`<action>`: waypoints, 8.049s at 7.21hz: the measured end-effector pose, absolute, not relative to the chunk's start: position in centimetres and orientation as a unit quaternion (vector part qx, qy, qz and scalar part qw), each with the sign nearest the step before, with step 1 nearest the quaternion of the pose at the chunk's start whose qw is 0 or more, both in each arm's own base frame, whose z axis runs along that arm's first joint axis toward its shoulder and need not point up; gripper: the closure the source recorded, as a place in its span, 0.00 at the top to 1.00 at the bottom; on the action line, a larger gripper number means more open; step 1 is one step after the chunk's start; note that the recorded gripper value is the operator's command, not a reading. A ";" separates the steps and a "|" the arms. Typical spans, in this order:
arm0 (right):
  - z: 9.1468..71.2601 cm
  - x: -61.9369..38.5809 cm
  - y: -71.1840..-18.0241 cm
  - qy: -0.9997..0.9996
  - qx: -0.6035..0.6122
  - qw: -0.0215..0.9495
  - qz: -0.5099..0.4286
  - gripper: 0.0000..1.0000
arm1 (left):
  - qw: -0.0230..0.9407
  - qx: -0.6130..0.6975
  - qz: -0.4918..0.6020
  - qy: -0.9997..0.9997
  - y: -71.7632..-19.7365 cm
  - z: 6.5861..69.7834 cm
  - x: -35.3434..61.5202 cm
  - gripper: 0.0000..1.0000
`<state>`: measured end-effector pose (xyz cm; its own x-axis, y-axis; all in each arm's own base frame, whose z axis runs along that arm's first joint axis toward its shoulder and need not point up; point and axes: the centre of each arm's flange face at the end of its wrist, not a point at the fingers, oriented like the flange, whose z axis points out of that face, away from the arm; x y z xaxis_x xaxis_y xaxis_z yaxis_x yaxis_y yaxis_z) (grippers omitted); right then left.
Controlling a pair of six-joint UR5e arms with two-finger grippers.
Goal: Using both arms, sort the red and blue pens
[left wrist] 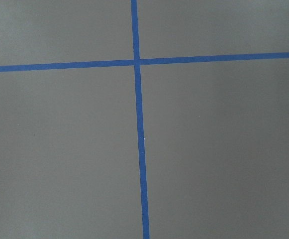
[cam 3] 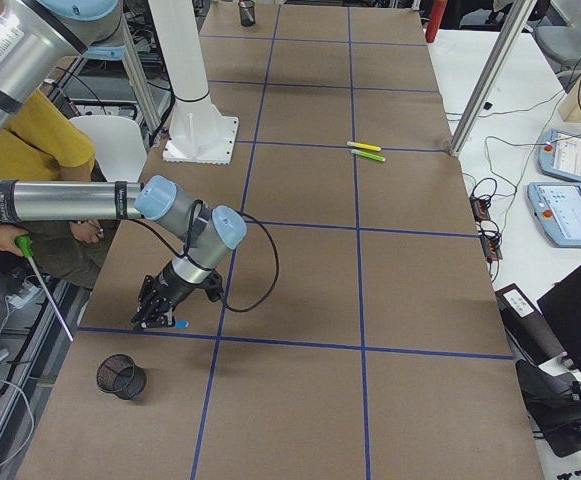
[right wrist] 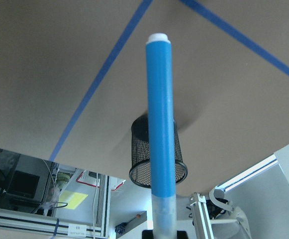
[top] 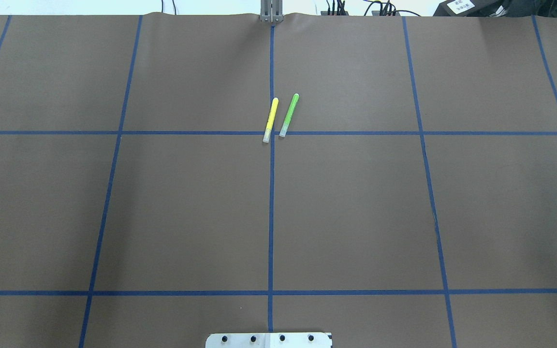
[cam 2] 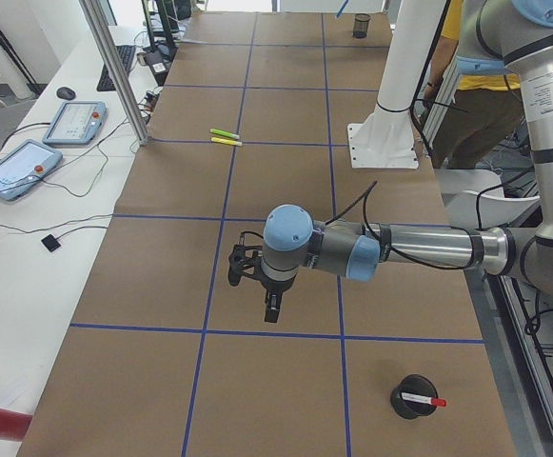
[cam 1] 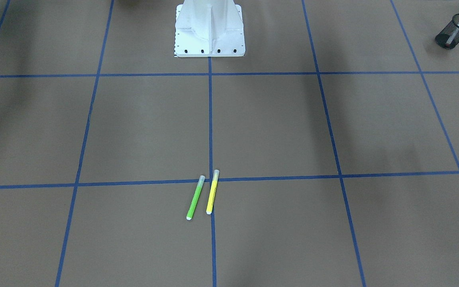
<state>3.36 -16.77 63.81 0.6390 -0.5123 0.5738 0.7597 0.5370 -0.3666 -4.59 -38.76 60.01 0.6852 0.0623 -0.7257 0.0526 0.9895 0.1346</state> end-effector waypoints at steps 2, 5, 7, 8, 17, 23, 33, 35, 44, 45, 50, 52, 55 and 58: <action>65.6 5.4 -12.5 -0.198 -0.350 0.832 -0.381 0.00 | 0.915 0.076 0.003 0.396 -38.8 59.6 -4.6 1.00; 68.9 7.4 -8.5 -0.196 -0.404 0.810 -0.377 0.00 | 0.914 0.081 0.005 0.398 -38.4 59.0 -4.7 1.00; 72.2 7.5 -7.6 -0.203 -0.403 0.811 -0.371 0.00 | 0.914 0.086 0.007 0.397 -37.3 58.9 -4.8 1.00; 73.7 7.3 -7.5 -0.214 -0.393 0.816 -0.367 0.00 | 0.914 0.087 0.007 0.397 -37.2 58.9 -4.8 1.00; 75.5 4.9 -11.0 -0.251 -0.361 0.823 -0.359 1.00 | 0.913 0.092 0.009 0.398 -37.4 58.5 -4.8 1.00; 61.0 2.6 -36.2 -0.218 -0.241 0.879 -0.348 1.00 | 0.914 0.079 0.001 0.397 -36.9 59.7 -4.9 1.00; 56.7 2.8 -51.4 -0.344 0.013 0.937 -0.054 1.00 | 0.914 0.068 -0.003 0.399 -39.4 61.0 -4.6 1.00; 60.8 3.6 -46.8 -0.345 0.038 0.937 -0.038 1.00 | 0.914 0.063 -0.006 0.400 -40.6 60.6 -4.6 1.00; 61.7 3.7 -45.4 -0.348 0.051 0.936 -0.017 1.00 | 0.915 0.053 -0.010 0.400 -42.4 60.3 -4.7 1.00; 61.6 3.7 -45.4 -0.348 0.052 0.936 -0.018 1.00 | 0.915 0.055 -0.008 0.400 -42.4 60.1 -4.7 1.00; 61.0 3.7 -45.8 -0.349 0.058 0.935 -0.020 1.00 | 0.914 0.065 -0.005 0.400 -42.6 59.2 -4.7 1.00; 60.8 3.6 -46.0 -0.350 0.059 0.934 -0.021 1.00 | 0.914 0.067 -0.003 0.399 -42.6 59.0 -4.7 1.00; 60.7 3.6 -46.1 -0.351 0.060 0.934 -0.021 1.00 | 0.914 0.069 -0.002 0.399 -42.6 58.8 -4.7 1.00; 60.8 3.6 -46.0 -0.352 0.059 0.934 -0.021 1.00 | 0.914 0.070 -0.002 0.399 -42.6 58.7 -4.7 1.00</action>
<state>3.58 -46.03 60.77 0.7519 -0.0814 0.6542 -0.0017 0.9921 0.1253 -4.68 -42.64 58.73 0.6810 0.0524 -0.7304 0.0593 0.9902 0.1263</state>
